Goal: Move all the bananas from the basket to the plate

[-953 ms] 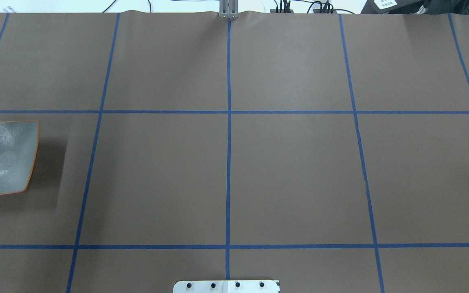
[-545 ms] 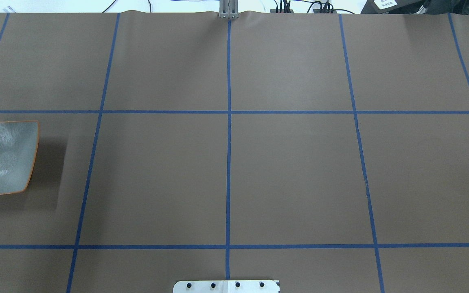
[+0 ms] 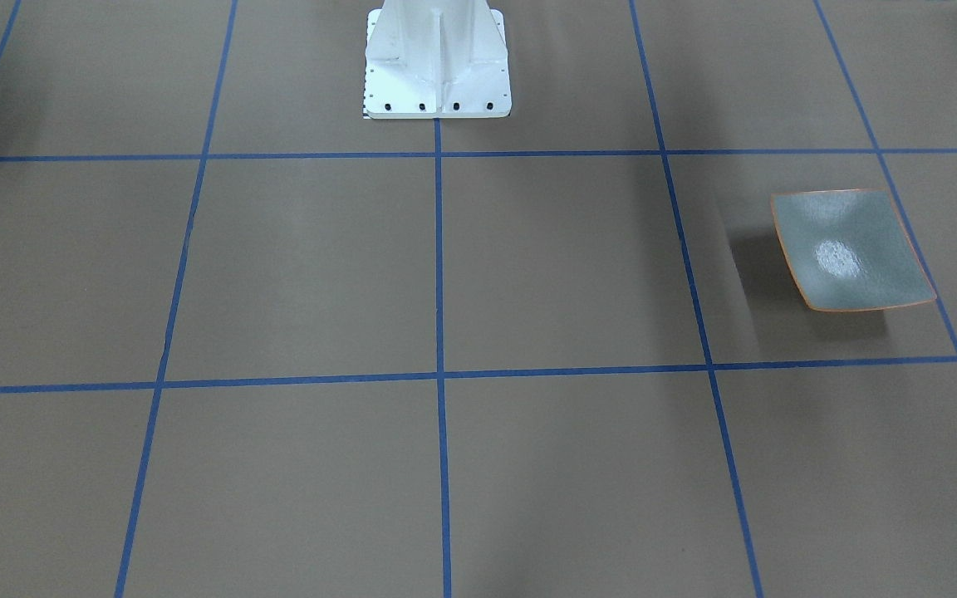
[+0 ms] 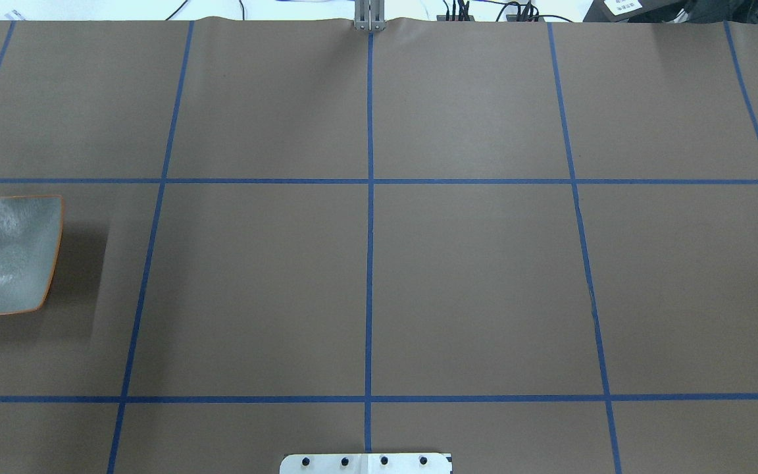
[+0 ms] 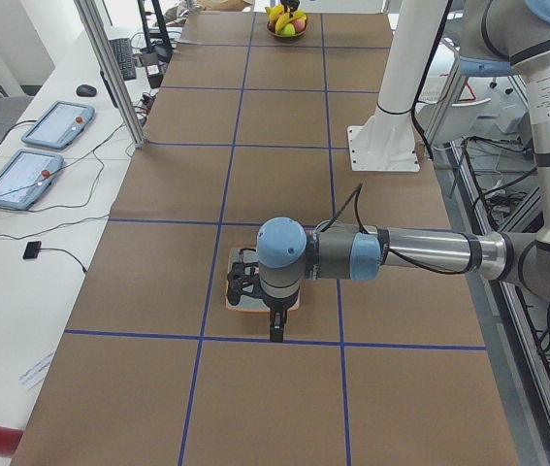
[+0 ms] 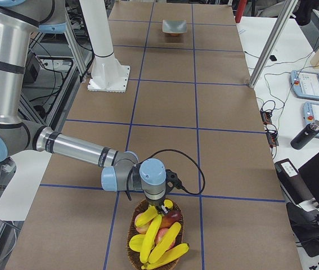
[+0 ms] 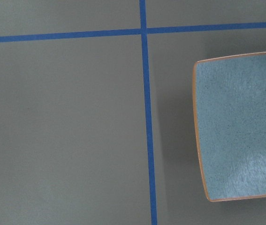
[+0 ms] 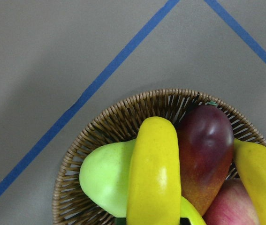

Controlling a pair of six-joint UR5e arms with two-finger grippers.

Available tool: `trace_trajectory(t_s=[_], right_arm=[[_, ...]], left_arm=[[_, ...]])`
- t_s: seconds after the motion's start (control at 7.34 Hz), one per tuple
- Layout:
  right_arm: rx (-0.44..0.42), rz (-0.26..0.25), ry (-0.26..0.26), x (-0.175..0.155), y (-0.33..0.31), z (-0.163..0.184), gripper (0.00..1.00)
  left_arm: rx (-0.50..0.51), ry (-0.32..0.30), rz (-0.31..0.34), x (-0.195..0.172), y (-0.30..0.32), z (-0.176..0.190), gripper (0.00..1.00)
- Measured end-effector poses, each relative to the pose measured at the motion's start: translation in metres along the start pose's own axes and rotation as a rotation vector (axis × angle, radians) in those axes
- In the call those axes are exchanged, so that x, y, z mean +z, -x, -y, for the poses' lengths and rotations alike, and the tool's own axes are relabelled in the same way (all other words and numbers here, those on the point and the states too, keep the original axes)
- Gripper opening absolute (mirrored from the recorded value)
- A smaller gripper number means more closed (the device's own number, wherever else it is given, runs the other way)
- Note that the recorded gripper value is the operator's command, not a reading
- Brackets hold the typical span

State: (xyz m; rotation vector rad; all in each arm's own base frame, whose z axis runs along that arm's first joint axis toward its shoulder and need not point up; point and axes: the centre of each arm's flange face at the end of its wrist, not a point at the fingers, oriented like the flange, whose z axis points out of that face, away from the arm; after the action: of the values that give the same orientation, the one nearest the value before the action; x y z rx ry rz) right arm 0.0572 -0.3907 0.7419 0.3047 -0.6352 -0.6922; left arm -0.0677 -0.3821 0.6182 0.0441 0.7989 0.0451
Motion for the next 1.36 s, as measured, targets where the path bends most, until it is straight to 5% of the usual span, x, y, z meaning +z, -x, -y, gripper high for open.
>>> trace_trajectory(t_s=[0.41, 0.95, 1.23, 1.36], right_arm=[[0.061, -0.037, -0.051, -0.031, -0.022, 0.029, 0.00], [0.369, -0.006, -0.186, -0.092, -0.035, 0.091, 0.00], [0.528, 0.039, -0.279, -0.136, -0.011, 0.124, 0.00], [0.610, 0.072, -0.323, -0.159, 0.006, 0.139, 0.00]], left_arm=[[-0.003, 0.003, -0.001, 0.001, 0.001, -0.001, 1.00], [0.006, -0.006, 0.000, -0.002, -0.002, 0.000, 1.00], [0.085, -0.082, 0.004, -0.018, -0.017, 0.017, 1.00], [0.183, -0.179, 0.011, -0.032, -0.031, 0.031, 1.00]])
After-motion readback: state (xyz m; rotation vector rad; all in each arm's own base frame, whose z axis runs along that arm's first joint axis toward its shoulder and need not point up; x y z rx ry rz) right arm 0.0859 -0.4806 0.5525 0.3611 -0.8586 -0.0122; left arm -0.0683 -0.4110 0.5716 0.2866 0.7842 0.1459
